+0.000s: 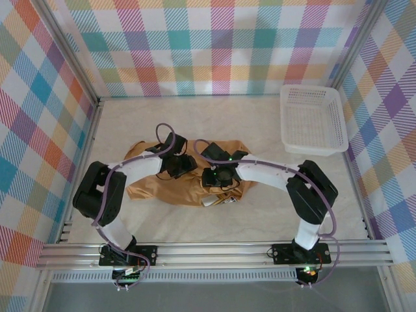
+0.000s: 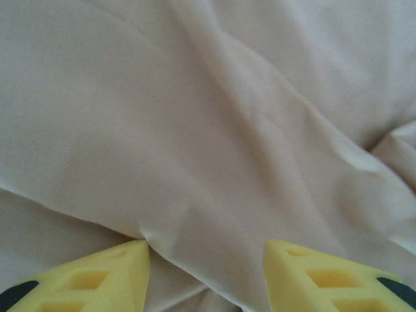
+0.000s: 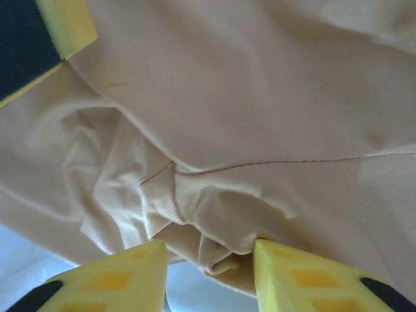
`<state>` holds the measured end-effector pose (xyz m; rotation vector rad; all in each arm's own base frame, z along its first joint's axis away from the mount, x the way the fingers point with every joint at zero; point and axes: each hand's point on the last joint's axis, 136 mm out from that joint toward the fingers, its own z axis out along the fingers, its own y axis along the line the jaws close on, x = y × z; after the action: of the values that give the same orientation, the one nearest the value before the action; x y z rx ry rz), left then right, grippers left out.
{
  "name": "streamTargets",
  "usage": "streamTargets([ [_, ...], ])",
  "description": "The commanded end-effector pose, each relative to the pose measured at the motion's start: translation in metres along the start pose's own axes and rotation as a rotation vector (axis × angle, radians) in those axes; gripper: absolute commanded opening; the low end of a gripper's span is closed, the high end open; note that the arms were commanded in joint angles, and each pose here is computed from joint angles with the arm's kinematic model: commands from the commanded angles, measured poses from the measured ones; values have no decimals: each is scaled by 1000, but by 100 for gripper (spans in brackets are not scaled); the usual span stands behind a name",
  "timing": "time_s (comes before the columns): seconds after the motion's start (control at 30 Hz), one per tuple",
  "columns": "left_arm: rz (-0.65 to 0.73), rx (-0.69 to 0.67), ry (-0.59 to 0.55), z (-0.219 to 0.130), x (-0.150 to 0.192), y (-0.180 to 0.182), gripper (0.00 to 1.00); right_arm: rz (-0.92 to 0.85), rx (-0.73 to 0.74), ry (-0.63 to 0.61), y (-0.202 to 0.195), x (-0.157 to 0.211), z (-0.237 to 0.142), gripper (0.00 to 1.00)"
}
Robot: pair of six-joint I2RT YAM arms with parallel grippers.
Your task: Fold the inside-out t-shirt
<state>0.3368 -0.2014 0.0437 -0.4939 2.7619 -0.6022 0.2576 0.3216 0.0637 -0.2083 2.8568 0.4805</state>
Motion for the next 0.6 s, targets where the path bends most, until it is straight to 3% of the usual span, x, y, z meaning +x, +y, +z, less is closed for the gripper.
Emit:
streamTargets([
  [0.0, -40, 37, 17, 12, -9, -4, 49, 24, 42, 16, -4, 1, 1, 31],
  [0.1, -79, 61, 39, 23, -12, -2, 48, 23, 47, 16, -4, 2, -2, 11],
  [0.17, -91, 65, 47, 30, -14, -2, 42, 2, 51, -4, -3, -3, -13, 0],
  [0.2, -96, 62, 51, 33, -15, -1, 33, -11, 48, -24, -1, -9, -21, 0],
  [0.27, -114, 44, 60, 40, -17, 2, 0, -59, 31, -79, 7, -24, -44, 0],
  [0.43, -160, -24, 46, 44, -31, 24, 0, -142, -60, -229, 21, -68, -110, 0],
  [0.57, -202, -88, -3, 24, -49, 50, 0, -140, -144, -329, 15, -95, -154, 0],
])
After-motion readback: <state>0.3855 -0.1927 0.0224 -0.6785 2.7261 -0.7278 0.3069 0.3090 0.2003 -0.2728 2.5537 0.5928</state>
